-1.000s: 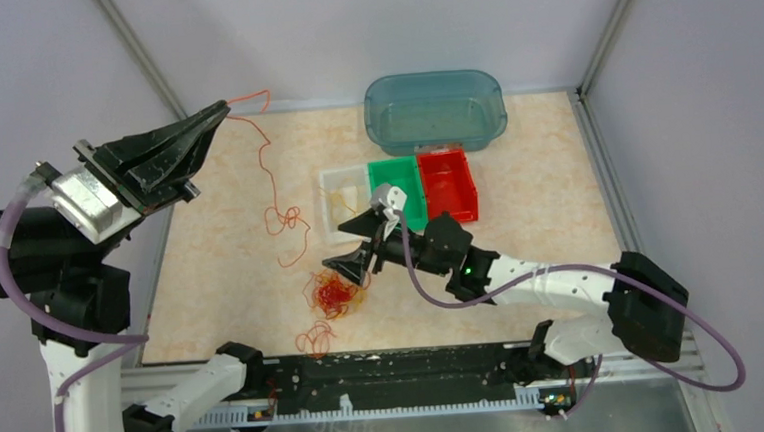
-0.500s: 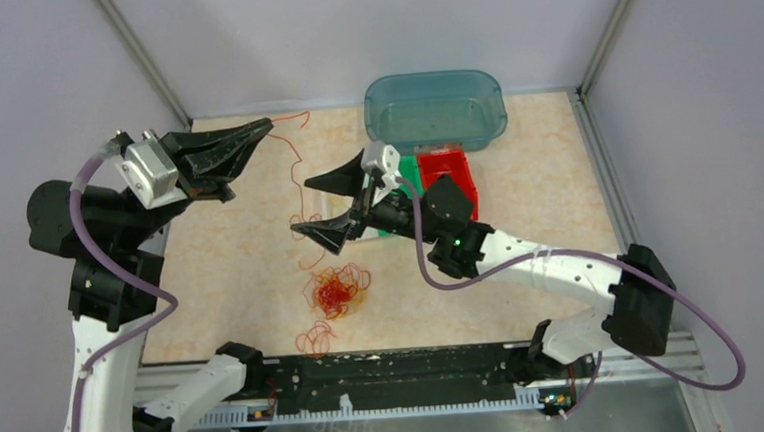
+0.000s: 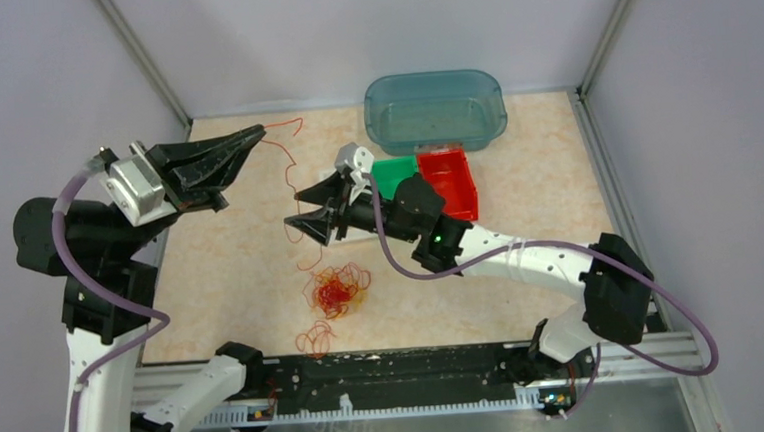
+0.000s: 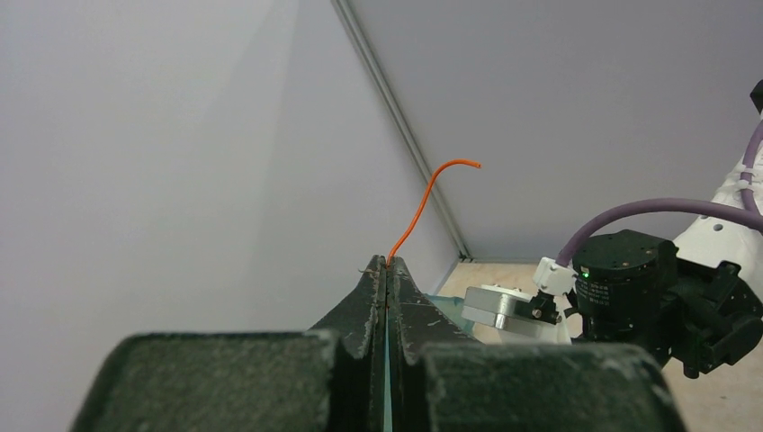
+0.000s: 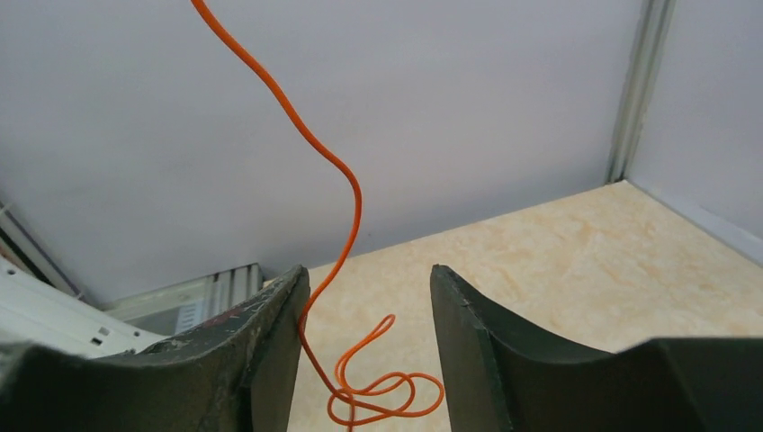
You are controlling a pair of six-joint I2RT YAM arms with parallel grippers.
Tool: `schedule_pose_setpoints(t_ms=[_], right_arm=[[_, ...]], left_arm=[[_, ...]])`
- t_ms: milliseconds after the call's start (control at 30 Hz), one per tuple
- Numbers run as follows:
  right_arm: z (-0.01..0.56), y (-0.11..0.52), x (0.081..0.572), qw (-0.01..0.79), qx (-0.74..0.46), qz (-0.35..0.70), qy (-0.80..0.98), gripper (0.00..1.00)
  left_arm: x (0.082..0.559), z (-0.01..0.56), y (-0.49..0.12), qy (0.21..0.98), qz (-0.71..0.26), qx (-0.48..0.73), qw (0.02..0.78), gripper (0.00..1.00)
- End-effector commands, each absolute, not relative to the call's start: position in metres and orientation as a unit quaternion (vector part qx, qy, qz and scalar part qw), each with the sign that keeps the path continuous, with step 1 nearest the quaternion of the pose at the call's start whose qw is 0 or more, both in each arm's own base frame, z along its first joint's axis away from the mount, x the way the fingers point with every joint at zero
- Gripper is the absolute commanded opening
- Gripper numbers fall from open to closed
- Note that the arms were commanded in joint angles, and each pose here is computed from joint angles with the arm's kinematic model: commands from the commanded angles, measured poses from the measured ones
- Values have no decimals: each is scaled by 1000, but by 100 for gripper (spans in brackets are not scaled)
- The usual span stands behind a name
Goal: Untangle the cables
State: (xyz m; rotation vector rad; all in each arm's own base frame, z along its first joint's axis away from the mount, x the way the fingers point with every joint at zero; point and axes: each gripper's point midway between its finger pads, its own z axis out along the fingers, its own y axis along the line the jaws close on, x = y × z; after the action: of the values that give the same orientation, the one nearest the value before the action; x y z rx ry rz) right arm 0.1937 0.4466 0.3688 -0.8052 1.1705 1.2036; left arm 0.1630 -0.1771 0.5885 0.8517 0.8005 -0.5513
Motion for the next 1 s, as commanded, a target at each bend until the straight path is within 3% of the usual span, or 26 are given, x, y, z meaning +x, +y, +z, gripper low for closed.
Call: schedule_pose_setpoints(t_ms=[0, 233, 333, 467, 567, 700, 733, 767, 833, 867, 967], right_arm=[[409, 427, 203, 644, -314, 502, 484, 55], [408, 418, 201, 647, -308, 500, 486, 53], [409, 418, 199, 645, -312, 505, 482, 36], [411, 416, 202, 645, -309, 507, 481, 0], [412, 407, 210, 648, -295, 505, 489, 0], [411, 381, 238, 660, -253, 480, 519, 0], [411, 371, 245, 664, -238, 474, 526, 0], [411, 358, 255, 670, -220, 466, 534, 0], [406, 338, 270, 675, -189, 451, 552, 0], [404, 327, 276, 678, -177, 442, 561, 0], [389, 299, 292, 687, -154, 394, 590, 0]], left_arm=[[158, 590, -178, 363, -262, 400, 800, 0], [158, 589, -178, 364, -263, 400, 799, 0], [158, 588, -178, 365, -264, 399, 799, 0], [160, 585, -177, 368, -260, 396, 800, 0], [165, 577, -175, 379, -256, 388, 800, 2], [179, 536, -177, 425, -257, 387, 777, 18], [184, 516, -179, 445, -260, 390, 763, 26], [188, 494, -182, 467, -264, 397, 744, 41], [192, 444, -189, 508, -272, 433, 693, 86], [194, 413, -191, 540, -276, 449, 656, 98], [203, 369, -188, 586, -255, 474, 606, 99]])
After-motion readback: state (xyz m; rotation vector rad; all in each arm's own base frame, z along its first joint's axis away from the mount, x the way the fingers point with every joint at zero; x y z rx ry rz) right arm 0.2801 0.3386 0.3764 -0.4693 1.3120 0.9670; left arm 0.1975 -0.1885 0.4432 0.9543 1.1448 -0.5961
